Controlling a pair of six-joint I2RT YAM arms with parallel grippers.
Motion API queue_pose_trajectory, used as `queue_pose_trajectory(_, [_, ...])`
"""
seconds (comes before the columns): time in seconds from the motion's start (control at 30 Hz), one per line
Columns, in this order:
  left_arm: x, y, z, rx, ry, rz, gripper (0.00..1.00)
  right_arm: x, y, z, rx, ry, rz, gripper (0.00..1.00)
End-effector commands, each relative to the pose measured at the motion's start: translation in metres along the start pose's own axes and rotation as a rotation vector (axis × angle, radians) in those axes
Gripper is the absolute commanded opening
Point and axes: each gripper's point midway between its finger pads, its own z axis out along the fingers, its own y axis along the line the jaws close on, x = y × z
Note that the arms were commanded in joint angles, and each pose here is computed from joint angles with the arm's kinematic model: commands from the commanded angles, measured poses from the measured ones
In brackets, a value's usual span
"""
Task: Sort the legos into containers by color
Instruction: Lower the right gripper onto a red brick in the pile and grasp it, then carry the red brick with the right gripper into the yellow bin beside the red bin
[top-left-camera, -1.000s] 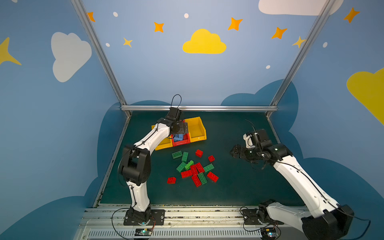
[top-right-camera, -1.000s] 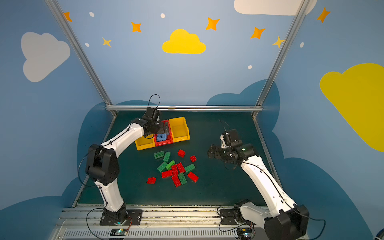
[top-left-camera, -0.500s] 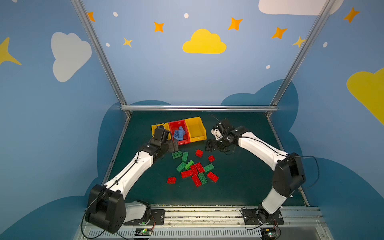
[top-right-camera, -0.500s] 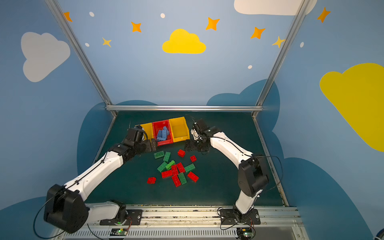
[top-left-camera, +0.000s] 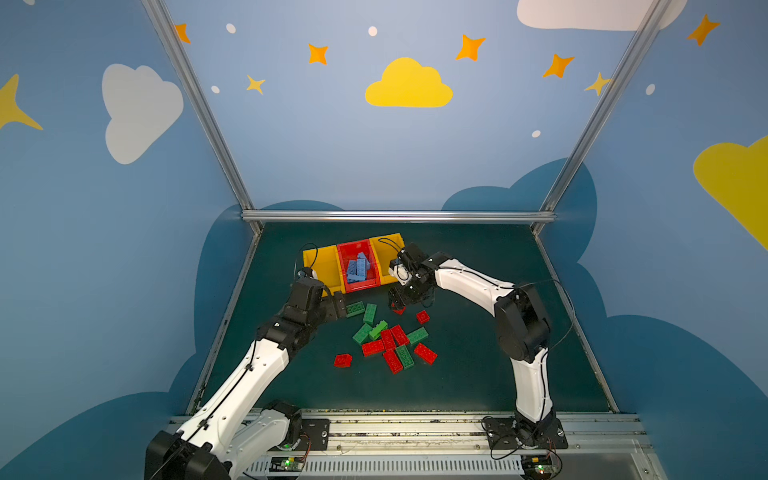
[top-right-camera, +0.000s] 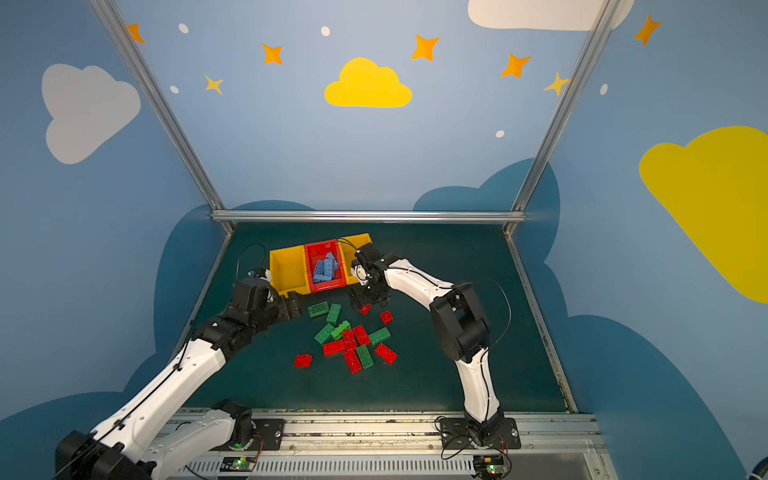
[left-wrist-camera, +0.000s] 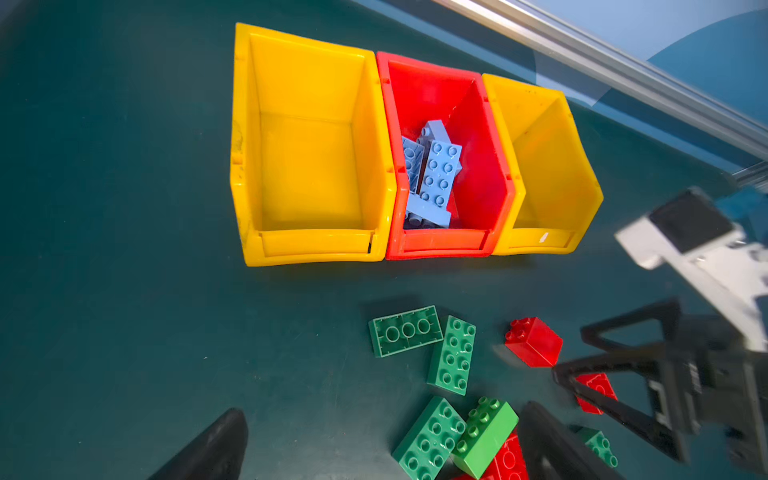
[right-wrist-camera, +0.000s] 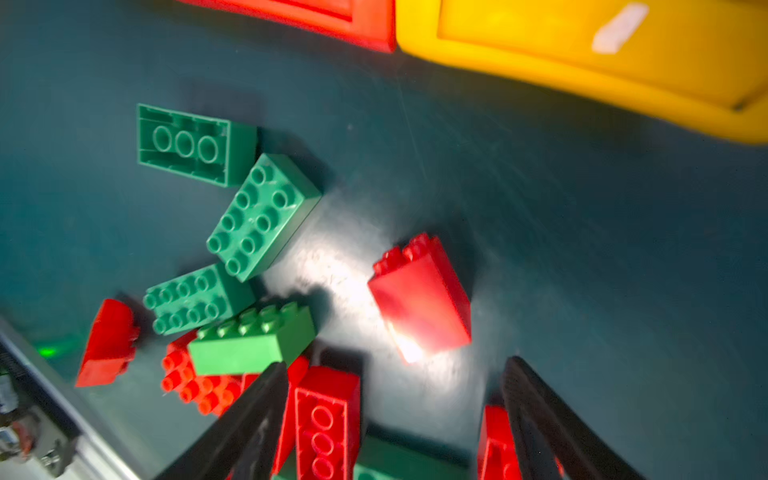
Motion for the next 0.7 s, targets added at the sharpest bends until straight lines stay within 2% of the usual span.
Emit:
queue_pose_trajectory(0.0, [0.007,0.012,-0.006,-0.037,0.004,-0.009,1.0,-0.009,0.0,0.008,0.012,-0.003,-0.054,0.78])
queue_pose_trajectory(0.1, [0.008,0.016,-0.01,-0.043,-0.008,-0.006,1.0,-0.011,-0.002,0.019,0.016,0.008,-0.064,0.77])
queue_pose_trajectory(0.2, [0.01,0.021,-0.012,-0.056,-0.015,-0.003,1.0,-0.012,-0.003,0.028,0.017,0.025,-0.068,0.67])
queue_pose_trajectory(0.5, [0.003,0.024,-0.013,-0.061,-0.043,-0.007,1.0,-0.002,-0.004,0.041,0.033,0.086,-0.073,0.5])
queue_pose_trajectory(0.67, [0.001,0.021,-0.007,-0.049,-0.033,-0.004,1.0,0.008,-0.011,0.043,0.072,0.113,-0.064,0.33])
